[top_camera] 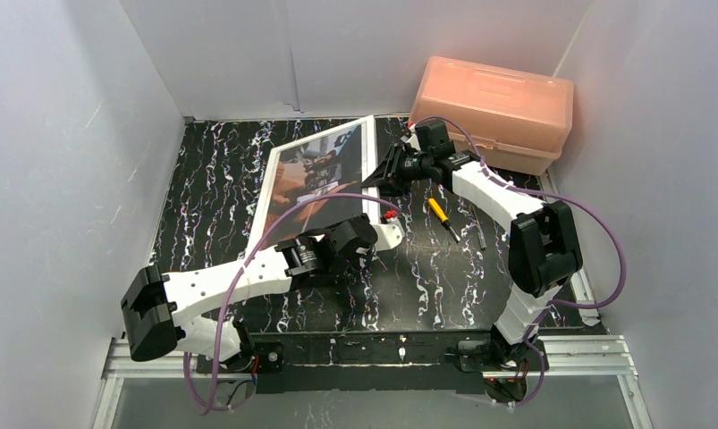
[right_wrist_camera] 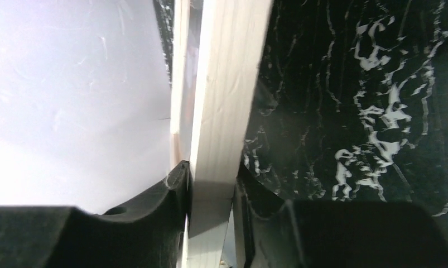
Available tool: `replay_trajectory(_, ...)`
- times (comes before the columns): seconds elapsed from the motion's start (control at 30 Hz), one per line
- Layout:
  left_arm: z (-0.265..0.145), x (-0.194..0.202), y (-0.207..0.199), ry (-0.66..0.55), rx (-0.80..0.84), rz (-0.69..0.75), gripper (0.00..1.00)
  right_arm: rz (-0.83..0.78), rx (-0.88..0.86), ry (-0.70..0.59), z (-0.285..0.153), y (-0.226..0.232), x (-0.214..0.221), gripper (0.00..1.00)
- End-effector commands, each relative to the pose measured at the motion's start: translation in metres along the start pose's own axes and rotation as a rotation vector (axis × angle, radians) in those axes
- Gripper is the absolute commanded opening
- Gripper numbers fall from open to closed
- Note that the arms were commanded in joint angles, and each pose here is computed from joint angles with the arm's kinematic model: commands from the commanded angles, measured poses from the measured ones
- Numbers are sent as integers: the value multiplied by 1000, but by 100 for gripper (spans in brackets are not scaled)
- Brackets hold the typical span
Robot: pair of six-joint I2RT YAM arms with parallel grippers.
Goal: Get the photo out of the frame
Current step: Turn over the photo frame at the center of the board.
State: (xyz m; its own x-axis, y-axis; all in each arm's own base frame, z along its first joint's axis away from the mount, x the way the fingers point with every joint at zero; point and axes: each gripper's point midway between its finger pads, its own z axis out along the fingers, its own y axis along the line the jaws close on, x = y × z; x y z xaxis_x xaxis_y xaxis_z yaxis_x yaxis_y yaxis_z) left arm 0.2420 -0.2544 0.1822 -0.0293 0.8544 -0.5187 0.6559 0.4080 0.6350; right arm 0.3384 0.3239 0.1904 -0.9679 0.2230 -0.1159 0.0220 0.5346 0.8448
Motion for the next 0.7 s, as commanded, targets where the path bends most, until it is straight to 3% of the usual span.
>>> replay_trajectory(0.0,-20,-49,-1,-179,95,-213,3,-38,-55,-20,-4,22,-10,27)
replay_trajectory(0.03,-20,-51,-3,-181,109,-216,8,-40,-58,-18,-4,23,-10,20)
replay_trajectory(0.1,-22,-55,-9,-187,158,-212,36,-38,-51,-25,-6,24,-11,8)
replay_trajectory(0.17,-26,-61,-11,-195,188,-225,61,-46,-40,-34,-8,25,-12,3)
replay_trajectory(0.23,-31,-66,-9,-201,200,-250,77,-56,-20,-52,-11,24,-16,1)
replay_trajectory(0.43,-52,-79,9,-231,186,-379,97,-134,42,-93,-23,26,-23,1)
replay_trajectory(0.67,-77,-76,48,-142,61,-581,99,-267,154,-155,-53,31,-30,1)
